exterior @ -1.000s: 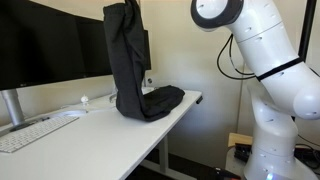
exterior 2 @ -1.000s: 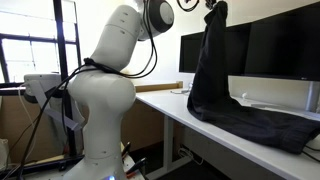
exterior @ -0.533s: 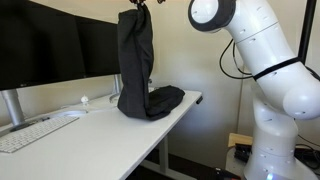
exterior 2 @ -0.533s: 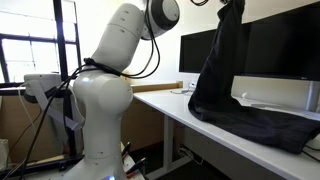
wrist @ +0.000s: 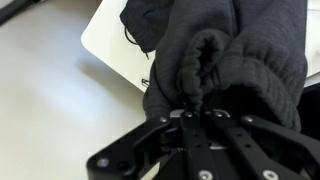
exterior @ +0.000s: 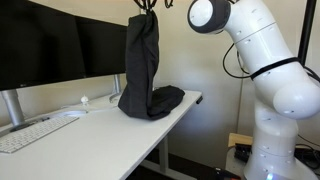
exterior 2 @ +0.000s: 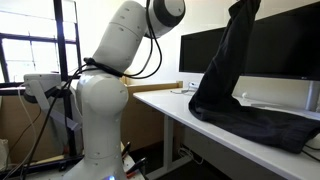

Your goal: Fold the trouser

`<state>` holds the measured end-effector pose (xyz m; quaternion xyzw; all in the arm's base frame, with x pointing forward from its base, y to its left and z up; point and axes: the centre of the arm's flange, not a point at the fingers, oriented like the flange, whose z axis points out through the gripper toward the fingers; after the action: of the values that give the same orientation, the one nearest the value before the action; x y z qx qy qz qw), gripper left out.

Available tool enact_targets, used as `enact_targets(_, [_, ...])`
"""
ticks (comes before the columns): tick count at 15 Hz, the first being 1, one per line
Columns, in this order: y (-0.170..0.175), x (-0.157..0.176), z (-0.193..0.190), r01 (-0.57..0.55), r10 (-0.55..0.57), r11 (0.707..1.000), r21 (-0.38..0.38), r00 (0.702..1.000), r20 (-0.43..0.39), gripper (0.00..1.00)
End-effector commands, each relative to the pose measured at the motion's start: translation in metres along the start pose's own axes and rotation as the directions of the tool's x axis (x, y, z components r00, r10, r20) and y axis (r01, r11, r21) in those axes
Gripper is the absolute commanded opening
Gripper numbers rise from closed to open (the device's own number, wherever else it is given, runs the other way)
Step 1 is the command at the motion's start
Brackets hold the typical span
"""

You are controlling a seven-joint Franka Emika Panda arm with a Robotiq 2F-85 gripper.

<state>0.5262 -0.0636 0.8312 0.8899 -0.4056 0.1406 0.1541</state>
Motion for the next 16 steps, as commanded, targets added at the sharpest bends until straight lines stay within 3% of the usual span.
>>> enact_targets(1, [0.046, -0.046, 0.039, 0.127, -0.124, 0.987, 0.099, 0.992, -0.033, 0.02])
enact_targets(5, [0.022, -0.039, -0.058, 0.255, -0.231, 0.958, 0.13, 0.957, -0.175, 0.02])
enact_targets(8, [0.022, -0.063, -0.079, 0.359, -0.303, 0.915, 0.185, 0.912, -0.276, 0.02])
enact_targets(13, [0.041, -0.077, -0.083, 0.396, -0.325, 0.884, 0.249, 0.902, -0.283, 0.02])
enact_targets(14, [0.014, -0.053, -0.111, 0.356, -0.297, 0.907, 0.224, 0.919, -0.26, 0.09])
enact_targets(16, [0.018, -0.054, -0.114, 0.366, -0.304, 0.902, 0.23, 0.915, -0.266, 0.09])
